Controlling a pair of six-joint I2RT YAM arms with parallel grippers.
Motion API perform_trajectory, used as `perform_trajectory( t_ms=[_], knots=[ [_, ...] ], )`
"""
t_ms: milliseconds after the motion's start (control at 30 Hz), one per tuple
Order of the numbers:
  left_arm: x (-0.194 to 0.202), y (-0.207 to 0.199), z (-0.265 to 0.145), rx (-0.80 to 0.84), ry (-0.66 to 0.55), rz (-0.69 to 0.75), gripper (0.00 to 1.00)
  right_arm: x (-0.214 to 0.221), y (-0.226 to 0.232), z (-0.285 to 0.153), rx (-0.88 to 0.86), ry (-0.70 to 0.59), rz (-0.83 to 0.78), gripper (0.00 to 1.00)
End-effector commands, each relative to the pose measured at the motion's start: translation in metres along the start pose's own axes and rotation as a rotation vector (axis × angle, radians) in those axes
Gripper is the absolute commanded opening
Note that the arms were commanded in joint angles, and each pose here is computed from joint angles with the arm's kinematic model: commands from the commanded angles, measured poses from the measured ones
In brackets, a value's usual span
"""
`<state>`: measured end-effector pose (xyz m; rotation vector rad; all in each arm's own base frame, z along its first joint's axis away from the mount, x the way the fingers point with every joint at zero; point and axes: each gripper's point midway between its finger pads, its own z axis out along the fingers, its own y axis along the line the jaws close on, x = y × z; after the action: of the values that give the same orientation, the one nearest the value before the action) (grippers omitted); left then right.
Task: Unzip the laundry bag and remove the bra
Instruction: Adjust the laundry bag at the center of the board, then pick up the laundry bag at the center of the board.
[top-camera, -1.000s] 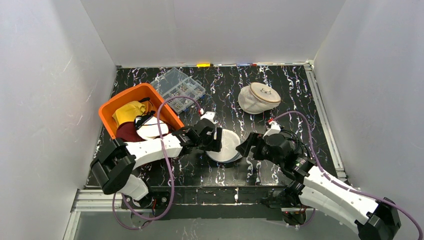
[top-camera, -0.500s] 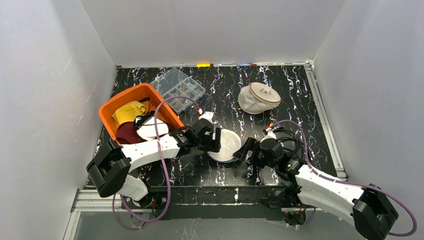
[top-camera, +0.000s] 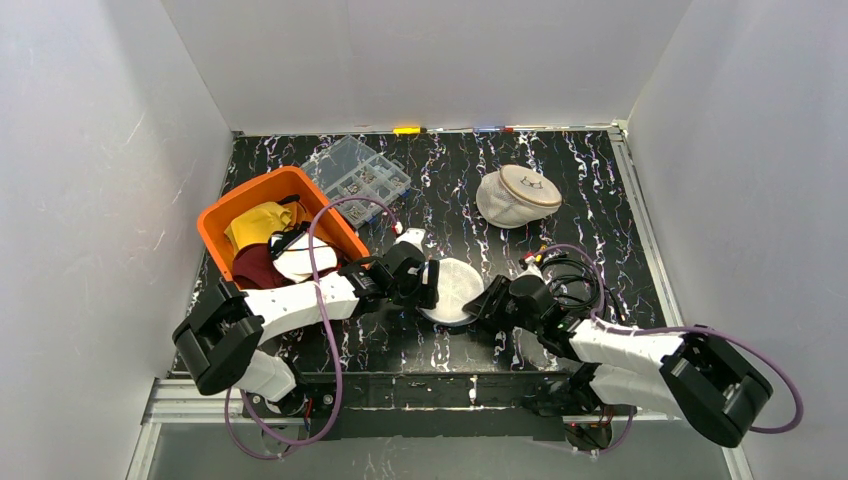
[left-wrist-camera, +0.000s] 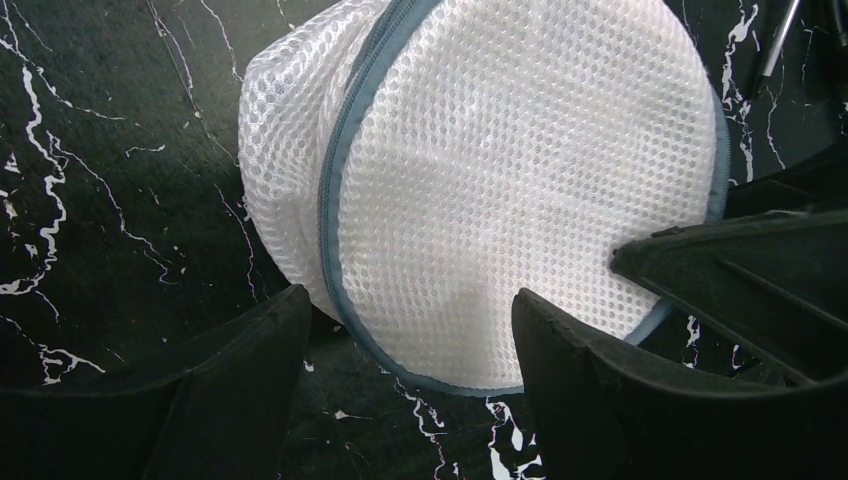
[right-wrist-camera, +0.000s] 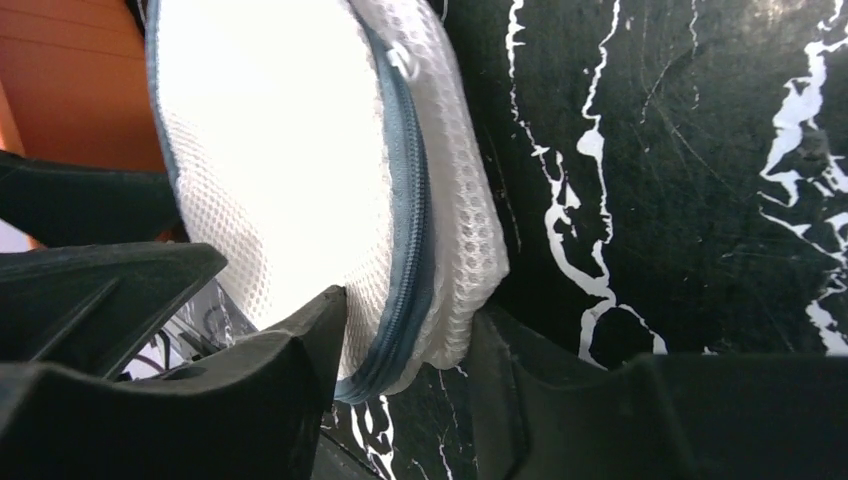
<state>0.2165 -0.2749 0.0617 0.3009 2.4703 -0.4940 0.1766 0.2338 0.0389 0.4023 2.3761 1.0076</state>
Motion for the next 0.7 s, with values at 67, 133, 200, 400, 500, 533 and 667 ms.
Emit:
perform_trajectory(
  t_ms=[67, 133, 200, 400, 500, 533, 667],
  knots=[
    [-0.004, 0.001, -0.001, -0.003, -0.023, -0.003, 0.71, -0.015, 0.023, 0.008, -0.071, -0.054, 0.022, 0.33],
    [-0.006, 0.001, -0.004, 0.001, -0.028, -0.005, 0.71, -0.017, 0.028, 0.007, -0.084, -0.063, 0.015, 0.21],
    [-0.009, 0.000, -0.009, 0.007, -0.041, -0.007, 0.71, -0.022, 0.033, 0.003, -0.095, -0.080, 0.000, 0.11],
    [-0.026, -0.003, -0.042, 0.037, -0.109, -0.026, 0.71, -0.035, 0.048, -0.016, -0.115, -0.120, -0.050, 0.01],
    [-0.037, -0.001, -0.064, 0.045, -0.158, -0.042, 0.71, -0.048, 0.058, -0.030, -0.111, -0.162, -0.074, 0.01],
    [-0.038, 0.002, -0.072, 0.037, -0.169, -0.044, 0.71, -0.054, 0.064, -0.037, -0.117, -0.183, -0.087, 0.01],
    [-0.051, 0.009, -0.104, 0.033, -0.249, -0.057, 0.72, -0.090, 0.086, -0.066, -0.108, -0.286, -0.134, 0.01]
  ],
)
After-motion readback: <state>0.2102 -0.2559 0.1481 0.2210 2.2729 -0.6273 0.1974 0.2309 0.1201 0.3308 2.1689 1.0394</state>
